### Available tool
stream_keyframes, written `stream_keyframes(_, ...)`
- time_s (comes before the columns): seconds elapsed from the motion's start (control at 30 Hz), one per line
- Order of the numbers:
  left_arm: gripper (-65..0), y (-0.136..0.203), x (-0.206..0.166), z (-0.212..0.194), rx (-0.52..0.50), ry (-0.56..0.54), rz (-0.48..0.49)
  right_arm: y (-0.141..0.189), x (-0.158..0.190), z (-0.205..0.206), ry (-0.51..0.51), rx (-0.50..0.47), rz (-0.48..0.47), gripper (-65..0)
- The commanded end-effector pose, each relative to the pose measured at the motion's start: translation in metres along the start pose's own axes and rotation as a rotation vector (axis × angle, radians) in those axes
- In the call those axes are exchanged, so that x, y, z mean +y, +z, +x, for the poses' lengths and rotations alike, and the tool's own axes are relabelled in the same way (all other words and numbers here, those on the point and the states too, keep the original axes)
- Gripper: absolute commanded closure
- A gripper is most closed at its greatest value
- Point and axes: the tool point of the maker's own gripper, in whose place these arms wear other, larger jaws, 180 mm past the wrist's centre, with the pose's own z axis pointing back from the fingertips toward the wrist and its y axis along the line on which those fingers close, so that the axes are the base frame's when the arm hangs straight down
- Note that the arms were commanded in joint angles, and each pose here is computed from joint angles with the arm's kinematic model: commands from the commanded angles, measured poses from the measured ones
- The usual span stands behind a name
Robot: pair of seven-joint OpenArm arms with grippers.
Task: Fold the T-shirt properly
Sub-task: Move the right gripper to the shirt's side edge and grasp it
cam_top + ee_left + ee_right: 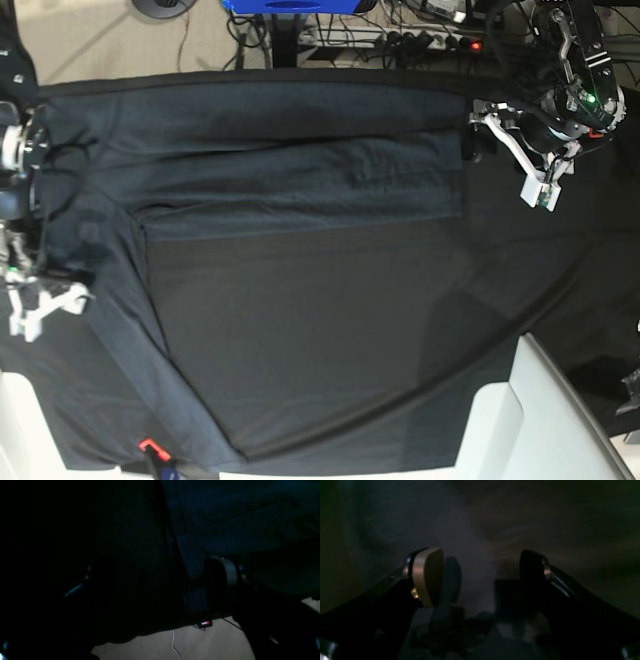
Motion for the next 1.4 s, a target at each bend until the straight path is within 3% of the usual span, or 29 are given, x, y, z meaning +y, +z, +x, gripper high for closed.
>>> stream_keyframes(0.0,-52.5,0.004,0.003,0.009,-0.033,-0.010,0.004,0.002,-0.004,0.029,-0.002,-0.065,-0.006,-45.3)
stream_keyframes(0.43,-52.5,0.004,0.003,0.006,-0.027,-0.007,0.002,0.002,-0.006,0.001,0.002,-0.019,-0.008,-43.8)
stream_keyframes(0.5,-52.5,0.004,0.002,0.005,-0.026,-0.007,0.002,0.001,-0.003,0.000,0.001,-0.017,-0.004,-34.8)
stream_keyframes(0.67,-52.5,0.004,0.002,0.005,-0.024,-0.007,0.002,0.001,-0.002,-0.001,0.000,-0.015,-0.002,-0.2)
stream_keyframes(0.97,-52.5,0.003,0.001,0.006,-0.024,-0.009,-0.002,0.009,-0.002,0.007,0.054,-0.024,0.003,0.0)
stream_keyframes(1.2,-52.5,0.002,0.000,0.008,-0.026,-0.012,-0.005,0.046,0.020,-0.004,0.198,-0.002,0.031,0.0)
stream_keyframes(1.37,-52.5,0.002,0.000,0.009,-0.027,-0.013,-0.005,0.076,0.030,-0.016,0.181,-0.008,0.030,0.0)
